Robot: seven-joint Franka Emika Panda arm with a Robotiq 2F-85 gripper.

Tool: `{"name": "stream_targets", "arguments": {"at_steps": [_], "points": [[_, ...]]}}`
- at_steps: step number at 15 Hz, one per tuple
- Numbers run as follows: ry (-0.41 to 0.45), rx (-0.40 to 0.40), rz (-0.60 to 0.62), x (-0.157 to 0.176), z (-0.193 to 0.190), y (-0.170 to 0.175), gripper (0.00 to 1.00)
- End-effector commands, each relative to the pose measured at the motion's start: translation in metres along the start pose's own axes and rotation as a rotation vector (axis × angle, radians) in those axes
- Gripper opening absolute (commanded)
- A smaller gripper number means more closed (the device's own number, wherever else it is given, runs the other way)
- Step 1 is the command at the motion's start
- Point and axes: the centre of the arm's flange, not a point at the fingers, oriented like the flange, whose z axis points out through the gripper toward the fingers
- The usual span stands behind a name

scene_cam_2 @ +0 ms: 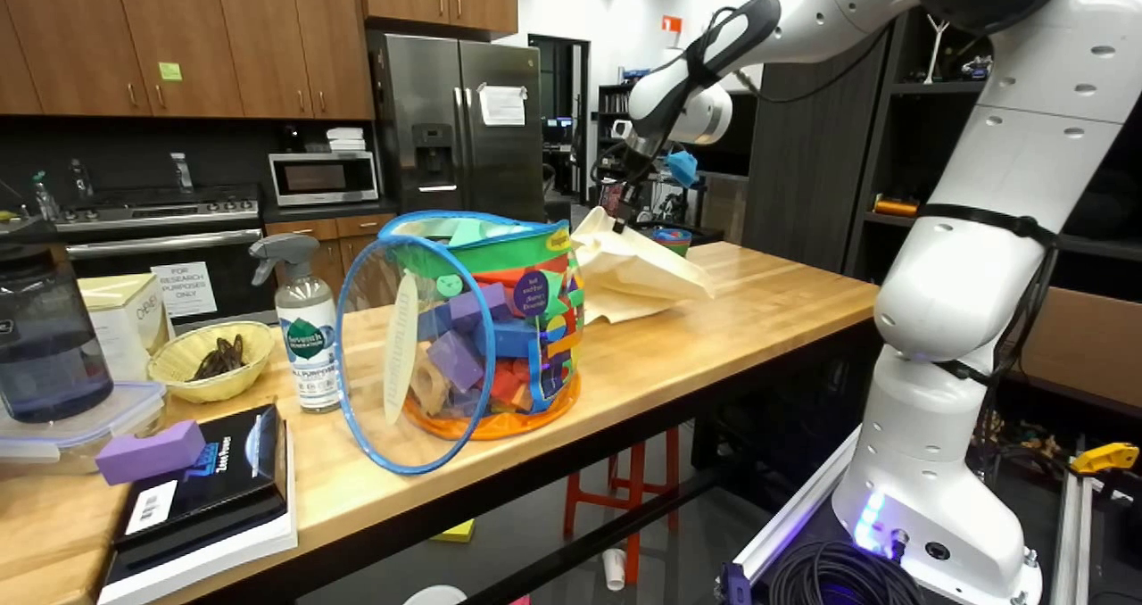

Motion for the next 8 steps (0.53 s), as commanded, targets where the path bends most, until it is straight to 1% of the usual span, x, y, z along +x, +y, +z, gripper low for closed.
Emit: {"name": "stream_targets", "arguments": {"at_steps": [1, 4, 6, 8], "points": [[0.012, 0.010, 0.001, 0.023, -0.003, 0.005, 0.01], [0.015, 0.001, -0.002, 0.034, -0.001, 0.013, 0.01], [0.012, -0.004, 0.002, 0.036, 0.000, 0.022, 0.01], [0.011, -0.009, 0.031, 0.032, 0.002, 0.037, 0.01]]}}
